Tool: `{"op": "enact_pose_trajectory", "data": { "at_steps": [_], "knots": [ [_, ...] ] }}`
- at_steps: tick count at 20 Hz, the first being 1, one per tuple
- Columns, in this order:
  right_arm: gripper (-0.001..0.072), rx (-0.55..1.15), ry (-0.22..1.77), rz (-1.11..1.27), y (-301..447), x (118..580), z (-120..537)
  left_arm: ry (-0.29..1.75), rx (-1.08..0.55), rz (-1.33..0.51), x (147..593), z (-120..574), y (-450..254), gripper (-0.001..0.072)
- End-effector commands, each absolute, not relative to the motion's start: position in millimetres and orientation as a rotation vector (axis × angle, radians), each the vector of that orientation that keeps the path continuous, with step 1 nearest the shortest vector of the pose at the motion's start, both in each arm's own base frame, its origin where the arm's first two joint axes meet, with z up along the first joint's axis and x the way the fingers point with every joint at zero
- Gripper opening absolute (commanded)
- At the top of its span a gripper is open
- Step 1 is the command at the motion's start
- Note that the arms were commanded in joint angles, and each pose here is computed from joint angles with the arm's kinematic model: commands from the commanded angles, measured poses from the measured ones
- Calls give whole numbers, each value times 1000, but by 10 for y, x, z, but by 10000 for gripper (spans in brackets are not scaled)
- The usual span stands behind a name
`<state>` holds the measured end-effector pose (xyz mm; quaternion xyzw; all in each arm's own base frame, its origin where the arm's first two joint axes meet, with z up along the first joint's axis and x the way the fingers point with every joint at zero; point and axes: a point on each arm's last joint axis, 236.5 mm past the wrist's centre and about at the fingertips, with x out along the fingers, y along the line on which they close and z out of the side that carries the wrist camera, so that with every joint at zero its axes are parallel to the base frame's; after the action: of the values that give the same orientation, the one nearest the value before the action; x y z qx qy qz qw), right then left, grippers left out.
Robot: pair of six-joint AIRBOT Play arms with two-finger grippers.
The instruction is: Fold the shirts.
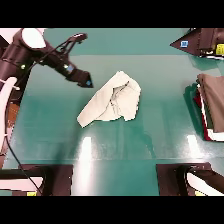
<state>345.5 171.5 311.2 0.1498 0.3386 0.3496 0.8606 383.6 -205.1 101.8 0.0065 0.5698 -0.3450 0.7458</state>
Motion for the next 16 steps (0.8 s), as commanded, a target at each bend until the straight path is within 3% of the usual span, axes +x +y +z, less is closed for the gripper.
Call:
{"op": "enact_pose_trajectory", "data": {
  "at_steps": [1, 8, 12, 16],
  "knots": [
    [21, 323, 701, 725, 1705, 3483, 3105, 1349, -110, -614, 3577, 669, -1568, 660],
    [20, 341, 643, 703, 1680, 3594, 3204, 1412, -357, -432, 2595, -409, -1414, 661],
    [20, 341, 642, 703, 1682, 3595, 3207, 1310, -570, -374, 2743, -565, -1567, 661],
    [20, 341, 642, 703, 1682, 3595, 3207, 1241, -575, -346, 2894, -574, -1521, 661]
  ]
}}
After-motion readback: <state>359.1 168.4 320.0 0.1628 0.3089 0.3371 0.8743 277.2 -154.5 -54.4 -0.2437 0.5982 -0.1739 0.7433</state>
